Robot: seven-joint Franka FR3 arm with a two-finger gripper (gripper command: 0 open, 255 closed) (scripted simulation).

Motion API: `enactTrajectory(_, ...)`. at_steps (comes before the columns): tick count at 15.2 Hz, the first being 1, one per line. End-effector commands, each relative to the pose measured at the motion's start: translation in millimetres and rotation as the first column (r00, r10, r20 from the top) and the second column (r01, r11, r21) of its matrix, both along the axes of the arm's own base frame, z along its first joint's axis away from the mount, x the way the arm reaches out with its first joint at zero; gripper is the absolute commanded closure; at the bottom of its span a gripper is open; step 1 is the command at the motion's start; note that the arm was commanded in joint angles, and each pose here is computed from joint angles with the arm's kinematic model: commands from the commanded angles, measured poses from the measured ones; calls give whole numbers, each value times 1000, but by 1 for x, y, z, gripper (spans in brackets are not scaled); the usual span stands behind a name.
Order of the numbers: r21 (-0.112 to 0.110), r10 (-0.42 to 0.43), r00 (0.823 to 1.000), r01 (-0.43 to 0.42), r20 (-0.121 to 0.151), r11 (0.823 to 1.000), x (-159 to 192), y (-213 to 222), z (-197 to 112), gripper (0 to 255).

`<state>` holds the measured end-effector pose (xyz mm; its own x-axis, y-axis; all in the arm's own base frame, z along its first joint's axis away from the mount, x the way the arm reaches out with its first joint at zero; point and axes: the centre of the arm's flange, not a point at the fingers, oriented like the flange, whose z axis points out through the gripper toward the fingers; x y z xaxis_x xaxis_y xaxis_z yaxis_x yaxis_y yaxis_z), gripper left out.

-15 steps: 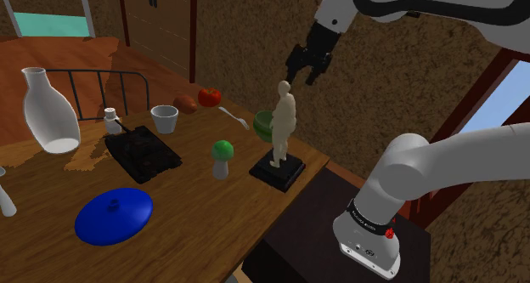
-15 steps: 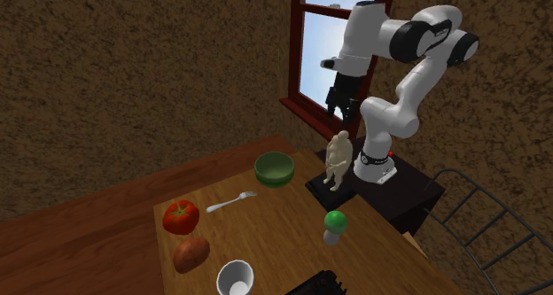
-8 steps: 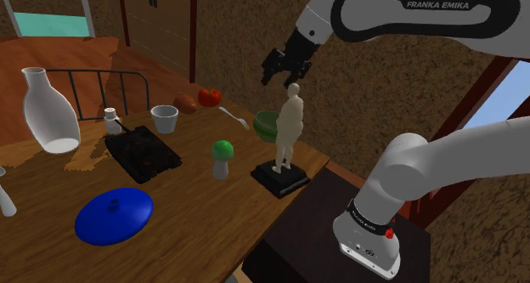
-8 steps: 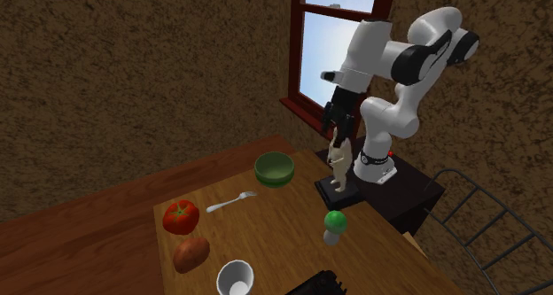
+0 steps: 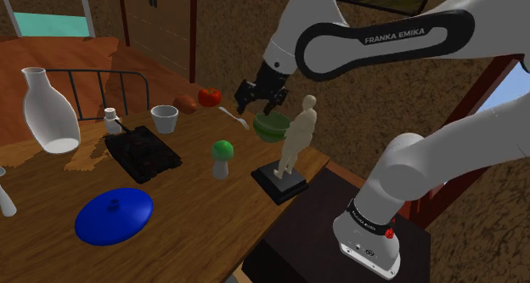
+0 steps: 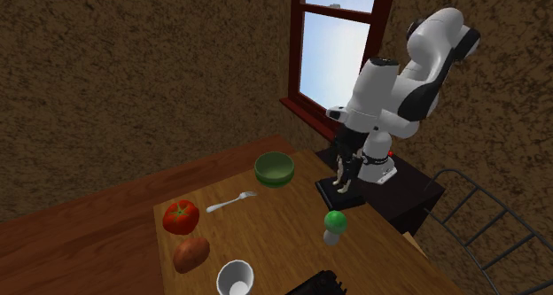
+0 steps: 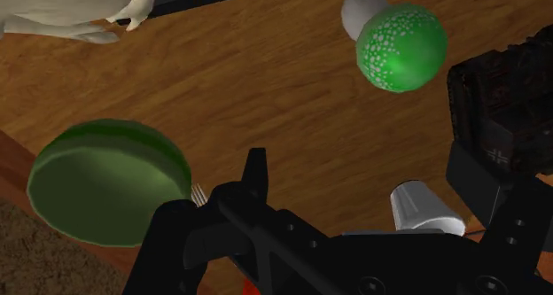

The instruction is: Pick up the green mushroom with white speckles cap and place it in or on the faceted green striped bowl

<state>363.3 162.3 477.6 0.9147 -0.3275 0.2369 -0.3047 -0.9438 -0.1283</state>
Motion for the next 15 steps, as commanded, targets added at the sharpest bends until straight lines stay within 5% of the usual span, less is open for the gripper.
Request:
enactTrajectory(1, -2, -20, 1000, 20, -19, 1000, 4, 18, -19, 0)
enactTrajectory(9, -17, -89, 992, 87, -88, 996, 22, 83, -94, 0)
enactTrajectory(15, -17, -89, 992, 87, -88, 996, 28, 84, -125, 0)
